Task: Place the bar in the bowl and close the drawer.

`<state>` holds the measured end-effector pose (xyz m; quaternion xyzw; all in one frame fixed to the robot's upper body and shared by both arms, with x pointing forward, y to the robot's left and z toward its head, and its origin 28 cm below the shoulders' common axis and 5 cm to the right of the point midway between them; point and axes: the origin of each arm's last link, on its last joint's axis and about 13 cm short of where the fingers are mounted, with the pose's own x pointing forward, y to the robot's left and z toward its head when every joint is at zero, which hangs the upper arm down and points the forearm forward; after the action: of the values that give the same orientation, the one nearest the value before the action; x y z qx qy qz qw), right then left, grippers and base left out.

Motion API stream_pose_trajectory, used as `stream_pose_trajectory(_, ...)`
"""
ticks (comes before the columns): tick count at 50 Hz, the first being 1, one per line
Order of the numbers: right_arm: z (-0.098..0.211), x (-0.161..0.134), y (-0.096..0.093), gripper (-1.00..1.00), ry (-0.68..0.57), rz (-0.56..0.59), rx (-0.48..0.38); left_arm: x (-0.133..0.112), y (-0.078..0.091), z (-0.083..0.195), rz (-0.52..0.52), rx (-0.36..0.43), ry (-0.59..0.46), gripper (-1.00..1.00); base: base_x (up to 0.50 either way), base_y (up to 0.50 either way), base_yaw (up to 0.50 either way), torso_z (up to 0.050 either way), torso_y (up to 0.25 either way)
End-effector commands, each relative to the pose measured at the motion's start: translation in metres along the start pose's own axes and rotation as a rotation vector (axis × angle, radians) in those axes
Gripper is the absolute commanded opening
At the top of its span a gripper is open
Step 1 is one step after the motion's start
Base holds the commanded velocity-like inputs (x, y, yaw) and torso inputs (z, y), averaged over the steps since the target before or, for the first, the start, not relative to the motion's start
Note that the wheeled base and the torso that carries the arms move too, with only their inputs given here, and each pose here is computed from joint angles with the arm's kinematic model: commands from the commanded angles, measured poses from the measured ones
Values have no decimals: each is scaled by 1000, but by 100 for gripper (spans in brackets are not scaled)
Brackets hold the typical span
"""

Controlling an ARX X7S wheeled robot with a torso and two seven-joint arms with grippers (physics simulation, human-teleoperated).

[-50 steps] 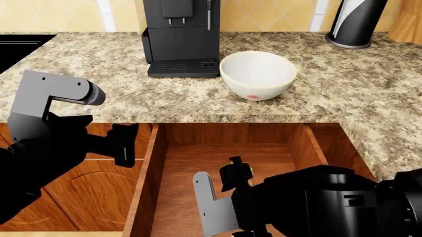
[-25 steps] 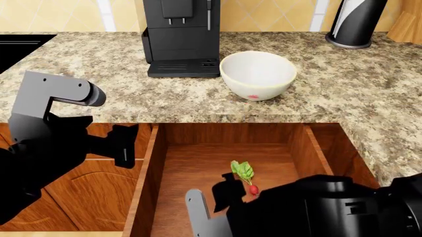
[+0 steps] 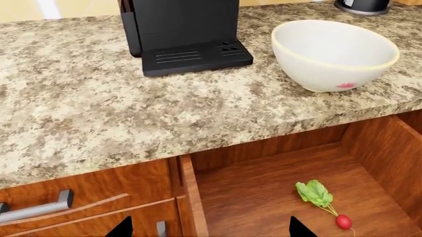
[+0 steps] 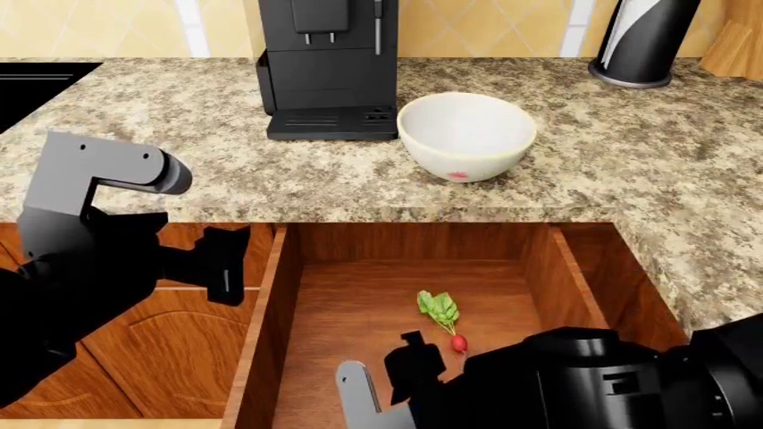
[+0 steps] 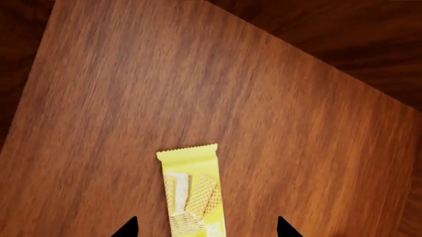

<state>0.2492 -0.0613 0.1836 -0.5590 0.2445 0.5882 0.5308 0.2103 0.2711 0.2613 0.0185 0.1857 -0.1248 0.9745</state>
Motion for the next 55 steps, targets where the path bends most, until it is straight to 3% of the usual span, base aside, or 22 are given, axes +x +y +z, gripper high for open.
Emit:
stream_pose_trajectory(1, -1, 7, 2, 100, 6, 24, -2, 0, 1, -1, 0, -3, 3, 100, 0, 0, 0, 0, 0)
stream_pose_trajectory(44, -16, 29, 5, 100, 82, 84, 27, 5, 3, -4, -3, -11, 13, 100, 0, 0, 0, 0, 0)
stream_pose_trajectory(55, -21, 30, 1, 100, 129, 54, 27, 4, 2, -4, -3, -11, 14, 100, 0, 0, 0, 0, 0)
